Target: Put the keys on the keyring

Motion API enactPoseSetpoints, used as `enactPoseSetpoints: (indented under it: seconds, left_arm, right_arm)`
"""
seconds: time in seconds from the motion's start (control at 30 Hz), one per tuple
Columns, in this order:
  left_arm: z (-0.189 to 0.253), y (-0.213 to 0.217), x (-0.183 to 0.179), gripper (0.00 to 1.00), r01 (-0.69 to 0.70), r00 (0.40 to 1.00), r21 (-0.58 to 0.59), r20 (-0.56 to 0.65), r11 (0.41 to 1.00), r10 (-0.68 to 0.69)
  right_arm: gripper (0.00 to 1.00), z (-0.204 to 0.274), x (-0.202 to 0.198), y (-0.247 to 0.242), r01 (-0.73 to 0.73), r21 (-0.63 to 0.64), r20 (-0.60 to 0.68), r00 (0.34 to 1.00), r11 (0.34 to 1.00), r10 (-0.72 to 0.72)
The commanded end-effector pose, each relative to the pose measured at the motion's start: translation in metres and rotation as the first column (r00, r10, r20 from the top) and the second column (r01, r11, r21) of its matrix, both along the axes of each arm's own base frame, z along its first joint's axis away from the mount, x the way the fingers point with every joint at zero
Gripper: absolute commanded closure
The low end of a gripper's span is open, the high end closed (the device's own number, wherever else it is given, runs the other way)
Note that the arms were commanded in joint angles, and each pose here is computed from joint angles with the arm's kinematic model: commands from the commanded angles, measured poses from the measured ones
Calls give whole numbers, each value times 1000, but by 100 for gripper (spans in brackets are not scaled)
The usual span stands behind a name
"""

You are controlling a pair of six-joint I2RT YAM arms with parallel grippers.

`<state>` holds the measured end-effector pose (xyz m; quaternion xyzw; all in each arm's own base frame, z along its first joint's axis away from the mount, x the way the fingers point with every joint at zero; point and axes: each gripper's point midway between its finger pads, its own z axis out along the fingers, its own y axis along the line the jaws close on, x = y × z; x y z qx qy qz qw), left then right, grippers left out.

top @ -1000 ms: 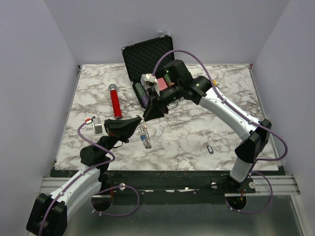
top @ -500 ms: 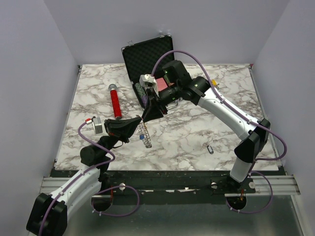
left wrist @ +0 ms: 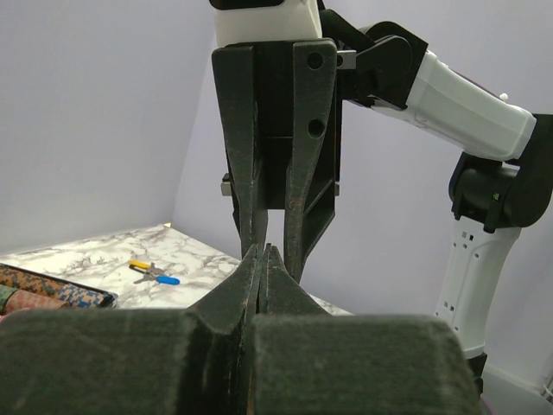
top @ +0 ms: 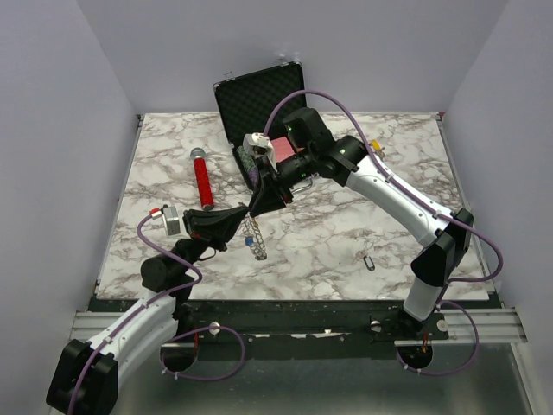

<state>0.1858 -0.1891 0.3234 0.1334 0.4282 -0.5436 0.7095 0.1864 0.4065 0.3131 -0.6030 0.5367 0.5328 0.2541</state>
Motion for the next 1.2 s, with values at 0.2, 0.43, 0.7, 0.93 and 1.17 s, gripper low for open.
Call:
enactPoseSetpoints:
  seconds: [0.2,0.43,0.7,0.93,1.17]
  left_arm:
    - [21,7,-17,100,11,994,-55,106,998,-5]
    - [21,8,-17,100,9,994,-57,105,998,-3]
    - [19,9,-16,93,3,997,-59,82,998,2]
    - [9,10,-16,19,-95,995,169,48,981,89]
    - [-23,1,-31,1,23,998,571,-67,821,19]
  right_arm:
    - [72,-9,-7,3,-21,-14,-17,1000,1000,21]
    - [89,-8,-8,5,-29,-7,-16,999,1000,29]
    - [100,-5,-9,1,-49,-6,42,998,999,49]
    - [100,-12,-6,-17,-64,-54,208,975,997,74]
    - [100,-23,7,-43,-72,-165,415,899,984,136]
